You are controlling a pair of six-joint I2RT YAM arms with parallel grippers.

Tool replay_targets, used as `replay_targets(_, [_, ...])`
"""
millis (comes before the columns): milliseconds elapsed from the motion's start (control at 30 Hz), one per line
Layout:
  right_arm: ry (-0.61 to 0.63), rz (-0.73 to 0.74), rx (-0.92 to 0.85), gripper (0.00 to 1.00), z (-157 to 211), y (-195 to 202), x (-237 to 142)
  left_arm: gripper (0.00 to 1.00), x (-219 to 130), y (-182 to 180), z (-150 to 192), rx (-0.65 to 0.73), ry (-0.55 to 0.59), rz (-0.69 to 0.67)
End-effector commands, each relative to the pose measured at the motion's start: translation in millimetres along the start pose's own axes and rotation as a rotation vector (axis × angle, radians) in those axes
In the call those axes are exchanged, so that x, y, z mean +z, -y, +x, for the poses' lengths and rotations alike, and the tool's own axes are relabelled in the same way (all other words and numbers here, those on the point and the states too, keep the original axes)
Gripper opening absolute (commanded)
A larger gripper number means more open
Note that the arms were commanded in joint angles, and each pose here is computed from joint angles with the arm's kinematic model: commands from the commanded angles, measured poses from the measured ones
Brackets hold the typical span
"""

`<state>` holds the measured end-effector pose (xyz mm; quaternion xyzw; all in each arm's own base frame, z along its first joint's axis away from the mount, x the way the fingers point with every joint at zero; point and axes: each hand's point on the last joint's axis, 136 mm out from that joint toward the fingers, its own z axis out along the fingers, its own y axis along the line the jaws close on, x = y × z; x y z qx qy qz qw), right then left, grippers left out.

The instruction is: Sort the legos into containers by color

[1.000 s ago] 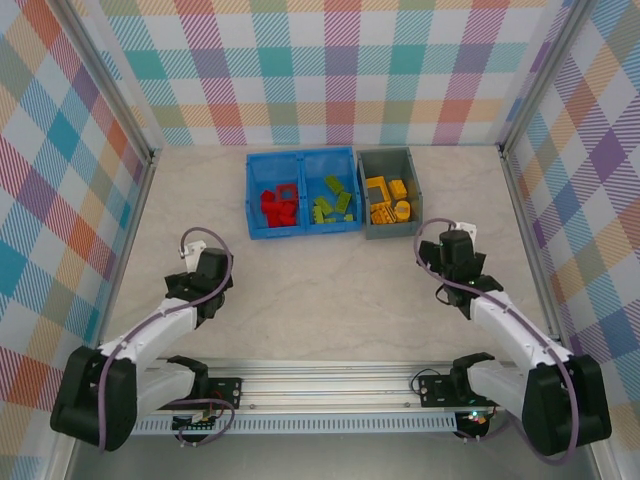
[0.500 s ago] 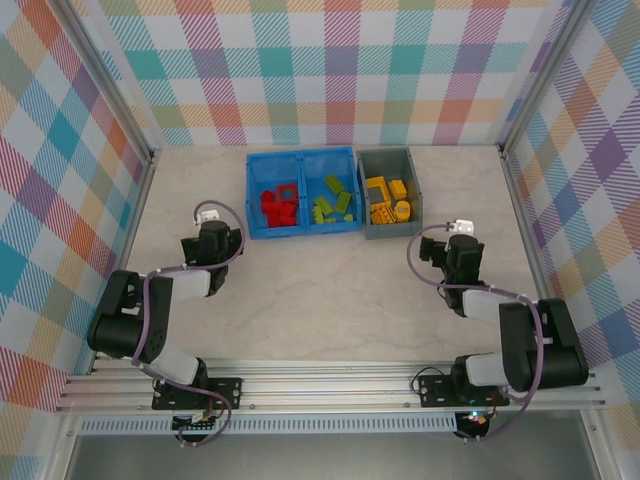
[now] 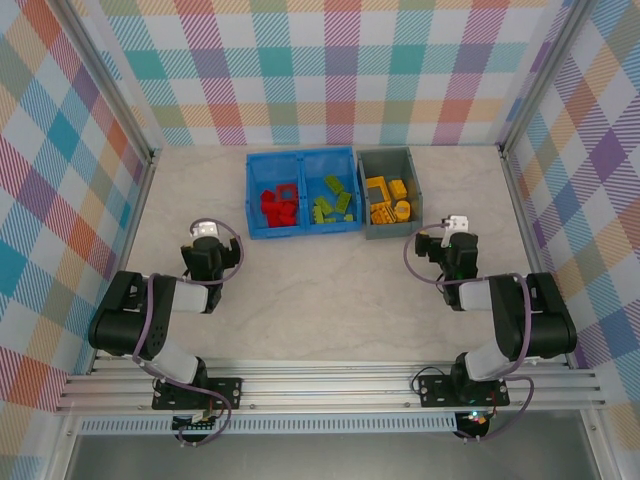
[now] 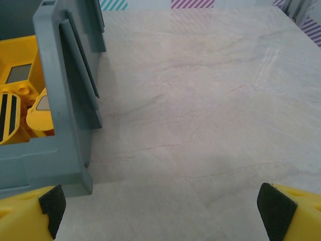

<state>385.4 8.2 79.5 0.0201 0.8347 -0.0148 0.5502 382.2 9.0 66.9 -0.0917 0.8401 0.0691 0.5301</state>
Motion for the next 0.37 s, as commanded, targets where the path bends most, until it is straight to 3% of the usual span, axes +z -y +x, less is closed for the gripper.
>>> replay_targets(0, [0.045, -0.020, 0.015, 1.00, -16.0, -2.8, 3.0, 1.00, 2.7, -1.3, -18.2, -0.035, 0.057, 0.014])
replay_targets(333, [0.035, -0.022, 0.032, 1.00, -15.4, 1.0, 4.1, 1.00, 2.5, -1.2, -17.7, -0.035, 0.054, 0.015])
